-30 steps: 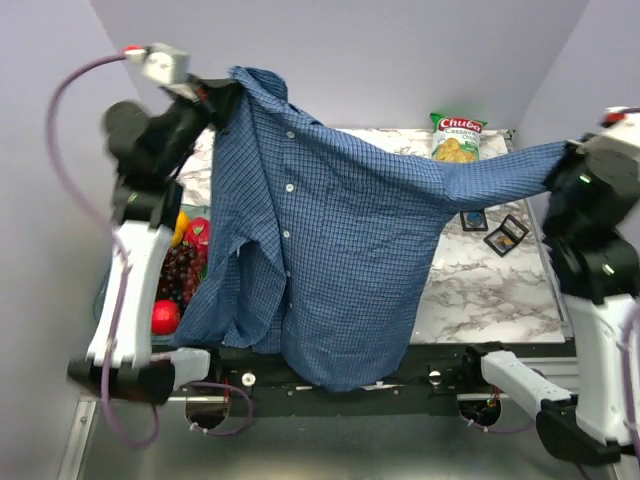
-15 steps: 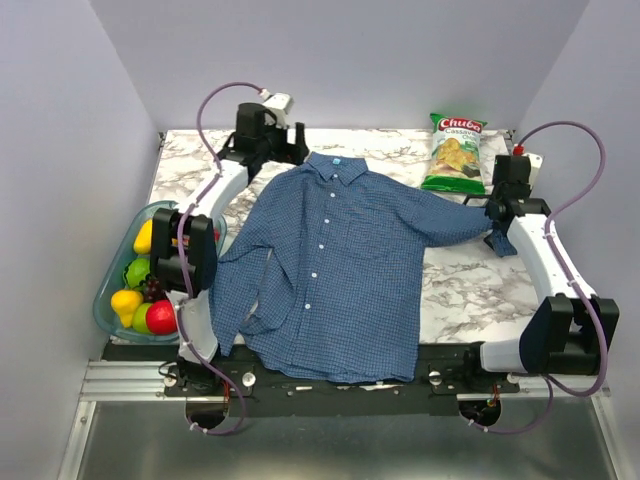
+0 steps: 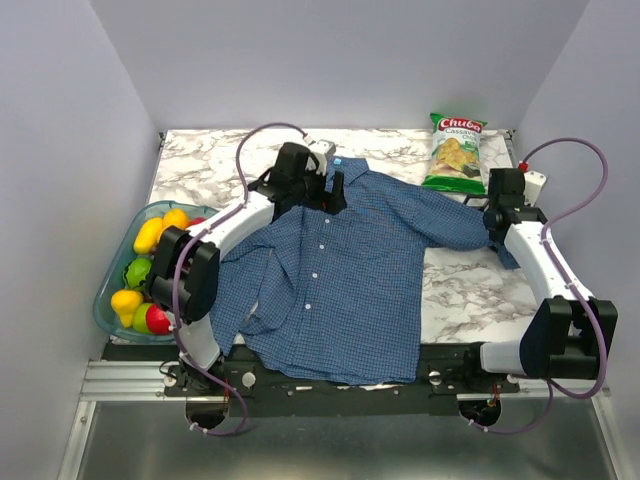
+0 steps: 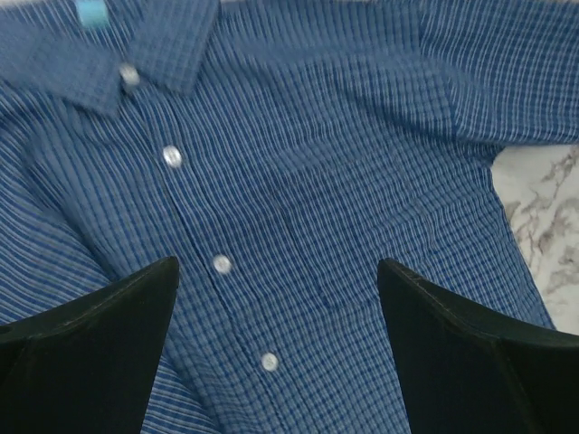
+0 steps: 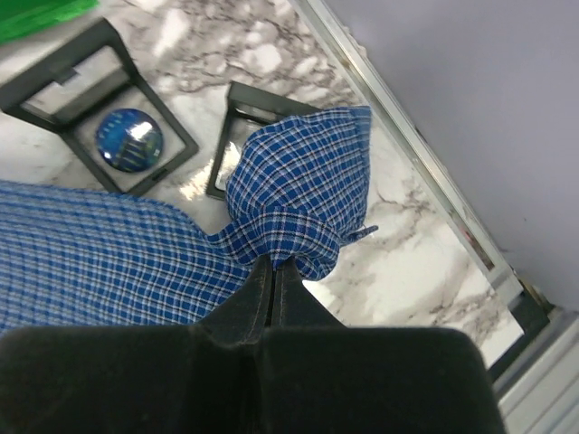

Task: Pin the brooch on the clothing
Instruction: Flatten out the clothes at the center of the board.

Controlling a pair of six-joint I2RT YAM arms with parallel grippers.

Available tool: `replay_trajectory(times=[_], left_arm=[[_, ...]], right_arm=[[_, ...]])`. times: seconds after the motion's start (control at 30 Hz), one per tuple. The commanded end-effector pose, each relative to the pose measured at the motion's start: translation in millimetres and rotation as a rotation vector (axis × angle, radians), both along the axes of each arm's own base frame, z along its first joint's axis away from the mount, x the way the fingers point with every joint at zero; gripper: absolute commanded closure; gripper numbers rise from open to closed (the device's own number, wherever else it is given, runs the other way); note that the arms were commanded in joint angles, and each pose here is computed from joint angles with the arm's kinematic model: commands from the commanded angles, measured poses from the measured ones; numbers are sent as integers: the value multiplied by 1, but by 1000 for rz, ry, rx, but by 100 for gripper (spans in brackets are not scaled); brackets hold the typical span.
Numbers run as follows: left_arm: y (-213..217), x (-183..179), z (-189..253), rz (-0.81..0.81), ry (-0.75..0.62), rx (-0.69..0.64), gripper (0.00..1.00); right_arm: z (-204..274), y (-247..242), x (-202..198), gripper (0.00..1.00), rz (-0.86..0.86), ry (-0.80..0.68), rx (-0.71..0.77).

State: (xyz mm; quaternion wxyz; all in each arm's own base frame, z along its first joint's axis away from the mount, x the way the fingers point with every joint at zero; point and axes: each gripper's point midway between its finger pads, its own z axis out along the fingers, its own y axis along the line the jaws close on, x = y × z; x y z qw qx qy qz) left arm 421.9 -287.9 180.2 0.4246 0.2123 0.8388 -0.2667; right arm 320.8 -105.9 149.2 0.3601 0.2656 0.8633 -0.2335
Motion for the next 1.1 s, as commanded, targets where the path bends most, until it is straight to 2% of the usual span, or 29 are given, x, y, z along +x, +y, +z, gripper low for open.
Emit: replay_trajectory(times=[0.0, 0.13, 0.4, 0.57, 0.7, 1.07], left_arm=[[-7, -35, -66, 17, 293, -95, 1], [6, -45, -120, 91, 412, -33, 1], [37, -85, -182, 193, 569, 36, 1], [67, -86, -185, 280, 567, 54, 1], [85, -96, -193, 327, 616, 30, 1], [86, -91, -180, 327, 587, 15, 1]], right_arm=[[-1, -13, -21, 99, -99, 42, -47], [-9, -16, -33, 99, -135, 103, -58], [7, -21, -39, 99, -146, 99, -95], [4, -20, -39, 99, -141, 112, -93], [6, -21, -41, 99, -140, 113, -100], [2, -22, -58, 99, -165, 154, -108]])
